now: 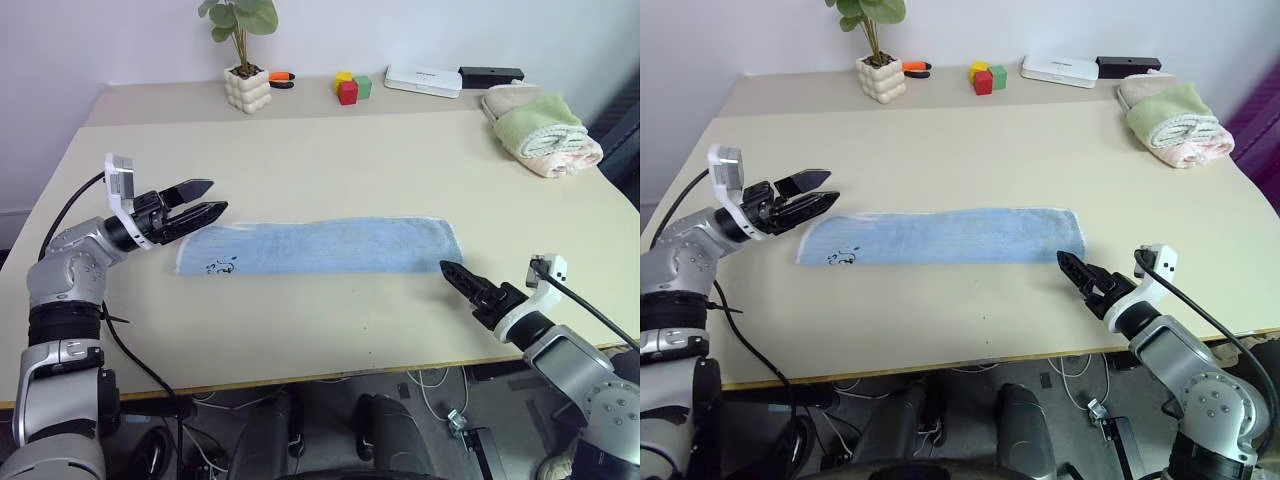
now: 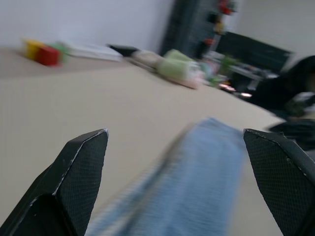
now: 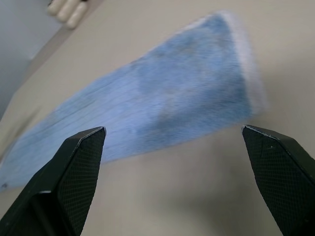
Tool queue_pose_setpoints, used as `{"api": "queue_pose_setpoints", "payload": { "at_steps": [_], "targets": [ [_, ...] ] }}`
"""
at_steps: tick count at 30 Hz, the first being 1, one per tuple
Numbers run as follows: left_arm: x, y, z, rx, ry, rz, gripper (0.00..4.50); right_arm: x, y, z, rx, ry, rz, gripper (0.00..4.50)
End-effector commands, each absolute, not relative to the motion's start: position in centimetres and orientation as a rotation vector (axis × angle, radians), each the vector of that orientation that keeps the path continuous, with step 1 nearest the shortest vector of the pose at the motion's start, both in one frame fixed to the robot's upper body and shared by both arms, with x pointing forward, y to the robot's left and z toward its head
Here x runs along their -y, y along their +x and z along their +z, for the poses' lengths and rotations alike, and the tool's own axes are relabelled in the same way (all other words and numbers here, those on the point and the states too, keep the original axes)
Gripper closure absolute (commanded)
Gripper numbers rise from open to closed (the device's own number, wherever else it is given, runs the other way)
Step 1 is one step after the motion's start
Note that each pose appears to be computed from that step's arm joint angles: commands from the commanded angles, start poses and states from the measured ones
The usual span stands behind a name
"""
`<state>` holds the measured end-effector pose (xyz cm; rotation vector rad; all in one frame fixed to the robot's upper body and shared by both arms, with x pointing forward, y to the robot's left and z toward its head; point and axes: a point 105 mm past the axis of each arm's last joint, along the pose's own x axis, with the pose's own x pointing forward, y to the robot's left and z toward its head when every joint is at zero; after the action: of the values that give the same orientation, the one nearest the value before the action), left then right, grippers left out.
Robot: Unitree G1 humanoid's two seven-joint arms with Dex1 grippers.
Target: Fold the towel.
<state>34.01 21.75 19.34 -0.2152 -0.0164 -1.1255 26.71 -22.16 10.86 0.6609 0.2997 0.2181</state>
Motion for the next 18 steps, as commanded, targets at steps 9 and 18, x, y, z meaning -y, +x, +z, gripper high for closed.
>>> {"api": "queue_pose_setpoints", "payload": {
  "at_steps": [9,18],
  "targets": [
    [-20.9,32.6,20.3,0.019,-0.170,-1.211,0.03,21.9,28.7,10.2,-0.297,0.746,0.100,0.00],
    [-21.1,32.5,20.1,0.041,-0.164,-1.159,0.00,22.3,31.3,9.7,-0.276,0.816,-0.007,0.25]
  ]
}}
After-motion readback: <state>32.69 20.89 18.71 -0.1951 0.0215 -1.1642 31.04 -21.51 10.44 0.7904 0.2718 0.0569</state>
